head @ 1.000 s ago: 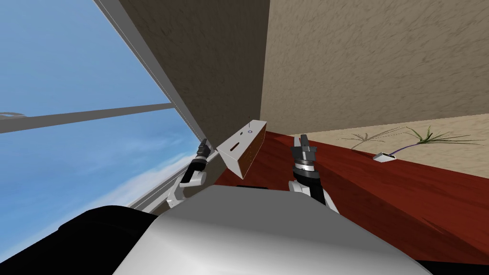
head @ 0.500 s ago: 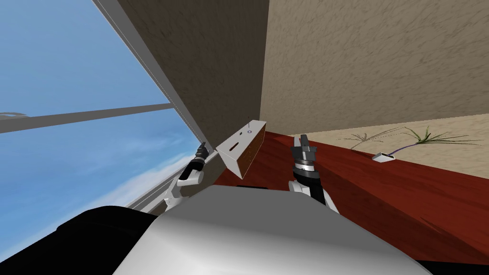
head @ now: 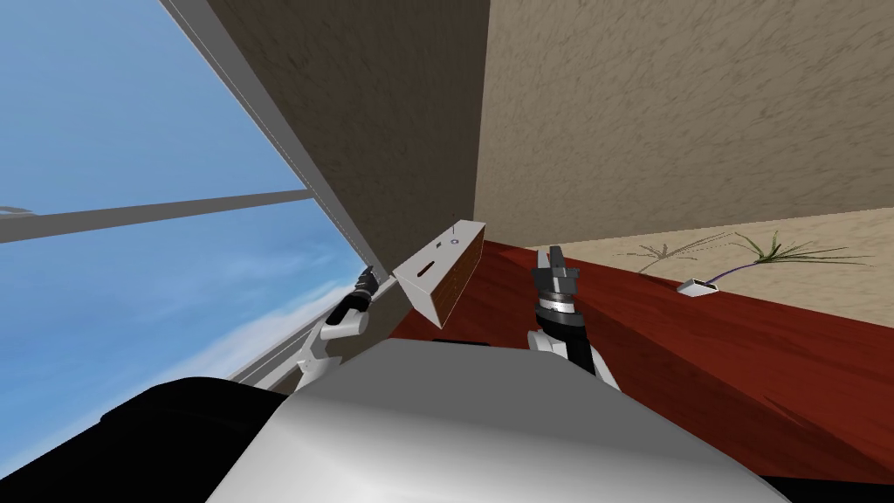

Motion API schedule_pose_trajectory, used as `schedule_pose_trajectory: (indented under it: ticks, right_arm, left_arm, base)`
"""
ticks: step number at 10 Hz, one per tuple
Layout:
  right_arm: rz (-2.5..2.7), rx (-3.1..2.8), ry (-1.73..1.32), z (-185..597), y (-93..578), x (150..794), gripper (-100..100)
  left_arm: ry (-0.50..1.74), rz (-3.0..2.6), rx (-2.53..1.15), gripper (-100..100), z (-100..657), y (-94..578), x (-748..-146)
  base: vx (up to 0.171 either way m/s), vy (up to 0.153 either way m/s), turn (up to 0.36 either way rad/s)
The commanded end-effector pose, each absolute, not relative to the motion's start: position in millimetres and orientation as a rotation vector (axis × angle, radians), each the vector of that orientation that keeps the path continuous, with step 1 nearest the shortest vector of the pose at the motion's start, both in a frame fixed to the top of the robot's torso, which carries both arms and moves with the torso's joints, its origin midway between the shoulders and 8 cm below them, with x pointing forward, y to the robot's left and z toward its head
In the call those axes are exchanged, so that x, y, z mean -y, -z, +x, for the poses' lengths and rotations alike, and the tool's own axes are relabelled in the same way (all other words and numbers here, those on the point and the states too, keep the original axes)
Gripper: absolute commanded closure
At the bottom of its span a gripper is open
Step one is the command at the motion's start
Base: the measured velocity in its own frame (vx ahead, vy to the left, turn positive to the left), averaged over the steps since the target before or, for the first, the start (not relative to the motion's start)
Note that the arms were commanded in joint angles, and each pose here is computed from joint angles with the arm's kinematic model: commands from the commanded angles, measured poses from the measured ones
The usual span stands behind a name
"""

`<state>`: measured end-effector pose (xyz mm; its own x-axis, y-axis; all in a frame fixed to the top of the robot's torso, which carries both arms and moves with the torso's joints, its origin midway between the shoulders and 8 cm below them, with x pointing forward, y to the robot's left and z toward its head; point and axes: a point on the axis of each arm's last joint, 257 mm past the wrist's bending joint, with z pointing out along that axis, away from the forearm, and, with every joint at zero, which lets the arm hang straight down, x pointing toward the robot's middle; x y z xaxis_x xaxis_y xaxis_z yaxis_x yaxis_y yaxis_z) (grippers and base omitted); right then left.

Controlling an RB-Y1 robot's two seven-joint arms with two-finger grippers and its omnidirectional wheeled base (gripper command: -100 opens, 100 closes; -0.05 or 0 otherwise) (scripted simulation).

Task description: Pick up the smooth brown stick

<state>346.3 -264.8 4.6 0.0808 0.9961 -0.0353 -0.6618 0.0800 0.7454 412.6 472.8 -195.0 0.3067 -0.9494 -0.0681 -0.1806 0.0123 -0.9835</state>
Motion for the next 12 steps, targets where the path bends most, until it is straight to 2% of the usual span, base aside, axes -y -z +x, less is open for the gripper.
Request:
schedule_pose_trajectory:
  ticks: [1, 12]
  right_arm:
    - [0.651, -0.649, -1.379, 346.3, -4.6, 264.8, 0]
    - [0.651, -0.649, -1.379, 346.3, -4.6, 264.8, 0]
  left_arm:
    - [0.819, -1.502, -1.120, -100, 407.1, 210.0, -484.4]
    - [0.609, -1.893, -1.080, -100, 363.1, 292.8, -552.6]
  base:
    - [0.027, -0.043, -0.008]
    - [0.036, -0.032, -0.022]
